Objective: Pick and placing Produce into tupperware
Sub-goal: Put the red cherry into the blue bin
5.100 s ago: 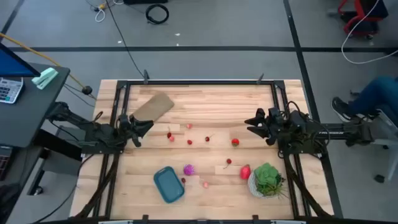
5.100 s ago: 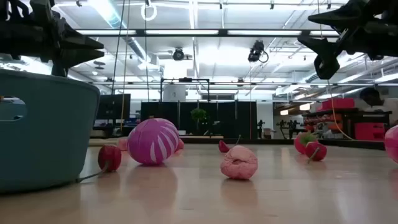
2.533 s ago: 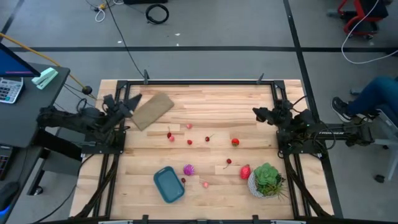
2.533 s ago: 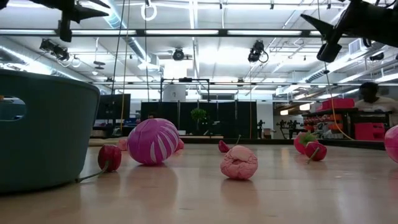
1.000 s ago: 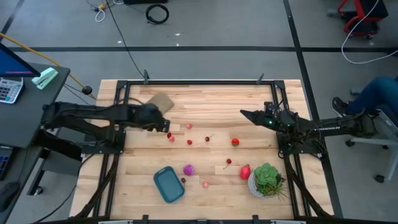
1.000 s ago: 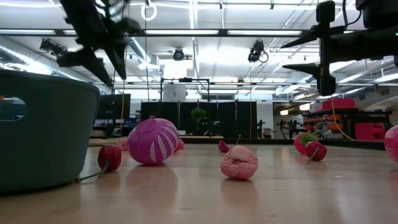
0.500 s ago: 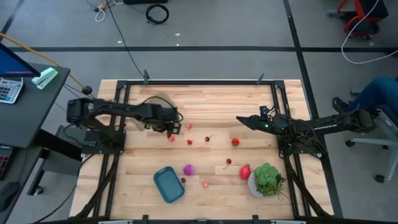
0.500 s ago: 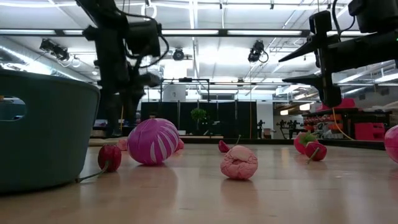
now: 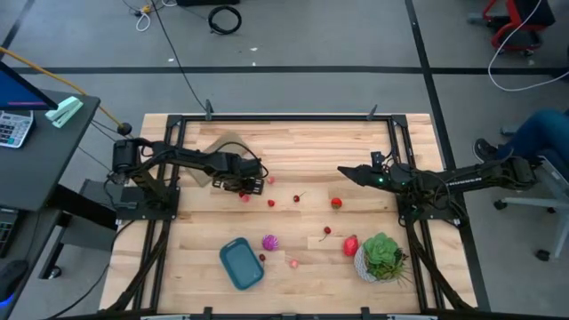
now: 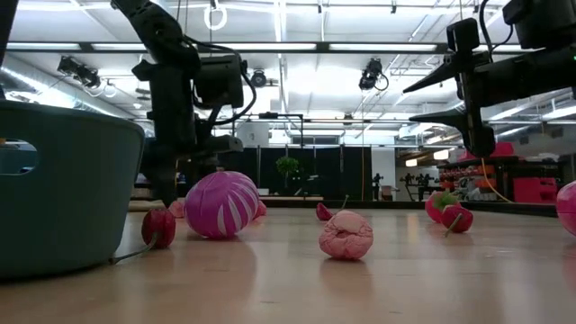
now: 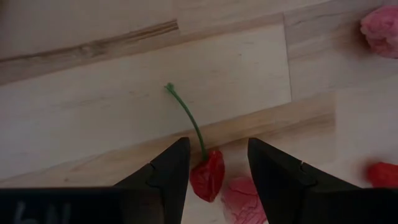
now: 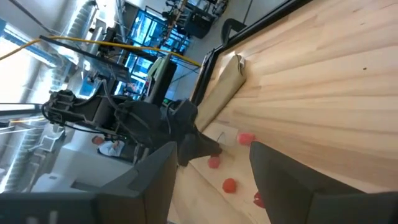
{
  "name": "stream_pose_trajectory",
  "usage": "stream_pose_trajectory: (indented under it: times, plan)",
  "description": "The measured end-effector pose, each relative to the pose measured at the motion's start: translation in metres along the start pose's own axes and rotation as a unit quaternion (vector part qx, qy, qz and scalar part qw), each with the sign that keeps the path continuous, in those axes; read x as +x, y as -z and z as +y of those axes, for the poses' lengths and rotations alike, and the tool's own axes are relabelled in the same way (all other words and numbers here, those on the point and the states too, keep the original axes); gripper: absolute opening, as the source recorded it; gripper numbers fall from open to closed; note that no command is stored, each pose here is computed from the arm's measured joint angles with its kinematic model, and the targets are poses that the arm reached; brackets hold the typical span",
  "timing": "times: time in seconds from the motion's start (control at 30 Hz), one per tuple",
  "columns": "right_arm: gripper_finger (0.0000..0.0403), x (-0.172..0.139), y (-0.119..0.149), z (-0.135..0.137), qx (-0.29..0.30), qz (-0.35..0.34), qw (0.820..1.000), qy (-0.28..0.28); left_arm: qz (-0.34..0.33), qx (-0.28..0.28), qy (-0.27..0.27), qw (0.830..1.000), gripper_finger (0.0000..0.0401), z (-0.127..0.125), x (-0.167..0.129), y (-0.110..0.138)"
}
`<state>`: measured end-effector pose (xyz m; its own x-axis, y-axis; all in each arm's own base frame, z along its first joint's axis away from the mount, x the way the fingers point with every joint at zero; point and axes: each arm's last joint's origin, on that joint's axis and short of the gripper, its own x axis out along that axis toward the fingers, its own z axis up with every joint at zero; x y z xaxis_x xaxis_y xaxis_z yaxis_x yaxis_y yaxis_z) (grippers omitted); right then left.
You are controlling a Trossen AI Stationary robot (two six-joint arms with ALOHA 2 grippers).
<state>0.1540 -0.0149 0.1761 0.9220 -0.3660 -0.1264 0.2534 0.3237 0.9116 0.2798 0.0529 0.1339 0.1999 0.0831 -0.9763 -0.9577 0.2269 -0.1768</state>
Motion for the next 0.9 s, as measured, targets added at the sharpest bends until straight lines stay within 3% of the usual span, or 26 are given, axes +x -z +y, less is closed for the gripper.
stream_pose_trajectory:
  times: [0.23,0.5,0.7,0.9]
  plan:
    - [0.0213,0.000,0.000,0.000,-0.001,0.000,1.000,0.001,-0.003,0.000,-0.003,1.000,0.0147,0.001,0.000,-0.001]
    - [0.0213,0.000,0.000,0.000,-0.004,-0.001,1.000,0.001,-0.001,0.050,-0.018,0.999,0.0019,0.004,0.001,-0.001]
    - [0.0213,0.000,0.000,0.000,-0.005,-0.001,1.000,0.001,0.012,0.114,-0.007,0.993,0.0012,0.000,-0.007,0.004]
    - [0.0213,0.000,0.000,-0.002,-0.007,0.001,1.000,0.009,0.034,0.187,0.033,0.981,0.0010,-0.024,-0.065,0.030]
